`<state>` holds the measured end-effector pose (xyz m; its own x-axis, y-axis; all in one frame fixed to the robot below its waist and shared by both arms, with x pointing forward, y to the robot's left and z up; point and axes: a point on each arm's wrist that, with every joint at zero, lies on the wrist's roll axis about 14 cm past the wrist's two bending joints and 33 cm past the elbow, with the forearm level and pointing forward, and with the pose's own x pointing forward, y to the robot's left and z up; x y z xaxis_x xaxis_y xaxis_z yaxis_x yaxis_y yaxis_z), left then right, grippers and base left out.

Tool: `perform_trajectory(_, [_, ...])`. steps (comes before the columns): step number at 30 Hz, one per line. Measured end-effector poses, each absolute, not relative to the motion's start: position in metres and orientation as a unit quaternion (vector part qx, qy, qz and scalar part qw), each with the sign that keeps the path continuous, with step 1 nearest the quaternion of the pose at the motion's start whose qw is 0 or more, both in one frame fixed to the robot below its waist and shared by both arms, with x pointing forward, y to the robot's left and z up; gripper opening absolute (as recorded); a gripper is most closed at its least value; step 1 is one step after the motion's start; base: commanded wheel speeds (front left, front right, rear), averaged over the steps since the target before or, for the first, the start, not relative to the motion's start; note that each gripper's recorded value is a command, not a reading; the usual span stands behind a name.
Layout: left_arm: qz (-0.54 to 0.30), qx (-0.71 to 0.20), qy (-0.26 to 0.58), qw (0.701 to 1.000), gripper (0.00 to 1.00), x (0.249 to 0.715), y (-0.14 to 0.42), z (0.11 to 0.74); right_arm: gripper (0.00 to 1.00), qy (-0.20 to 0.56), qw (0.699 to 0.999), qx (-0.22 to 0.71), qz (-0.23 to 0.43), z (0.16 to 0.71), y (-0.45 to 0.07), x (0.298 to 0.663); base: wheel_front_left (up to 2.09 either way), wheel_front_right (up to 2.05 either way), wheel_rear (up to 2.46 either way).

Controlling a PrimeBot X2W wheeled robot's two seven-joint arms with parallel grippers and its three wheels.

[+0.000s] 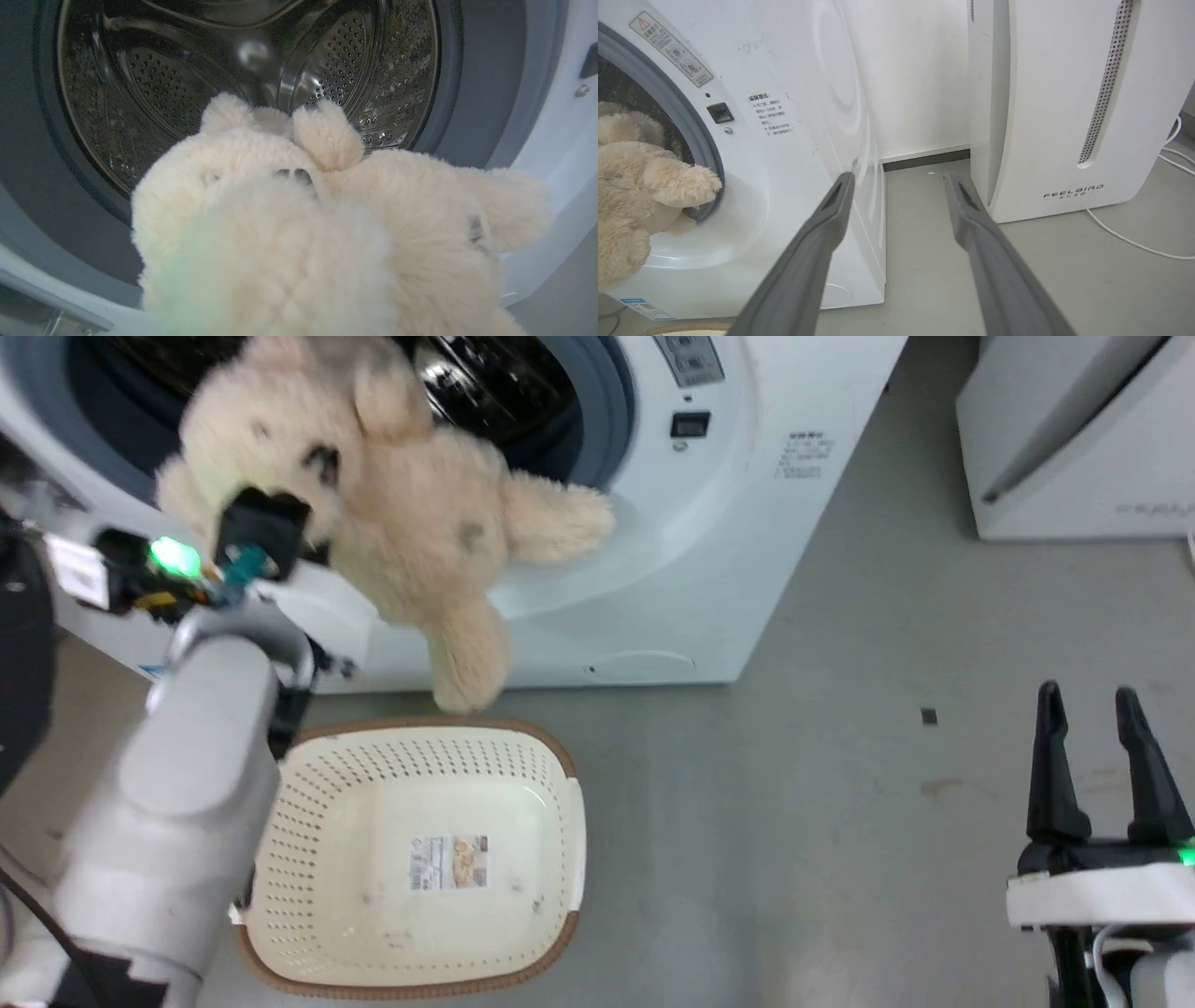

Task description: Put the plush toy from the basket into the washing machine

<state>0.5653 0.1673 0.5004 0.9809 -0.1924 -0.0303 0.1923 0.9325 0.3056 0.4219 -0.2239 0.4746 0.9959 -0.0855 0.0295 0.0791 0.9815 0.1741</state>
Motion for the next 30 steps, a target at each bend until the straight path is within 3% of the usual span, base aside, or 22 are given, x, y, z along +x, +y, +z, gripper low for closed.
perform_trajectory(12, [-0.077,0.155,-0.008,0.985,0.00,0.663,0.175,0.479,1.00,0.017,0.993,0.090,-0.079,0.436,-0.249,0.444,0.00,0.00,0.00])
perform_trajectory(30, [-0.023,0.135,-0.059,0.989,0.00,0.762,0.180,0.457,1.00,0.069,0.987,0.066,-0.126,0.387,-0.284,0.447,0.00,0.00,0.00])
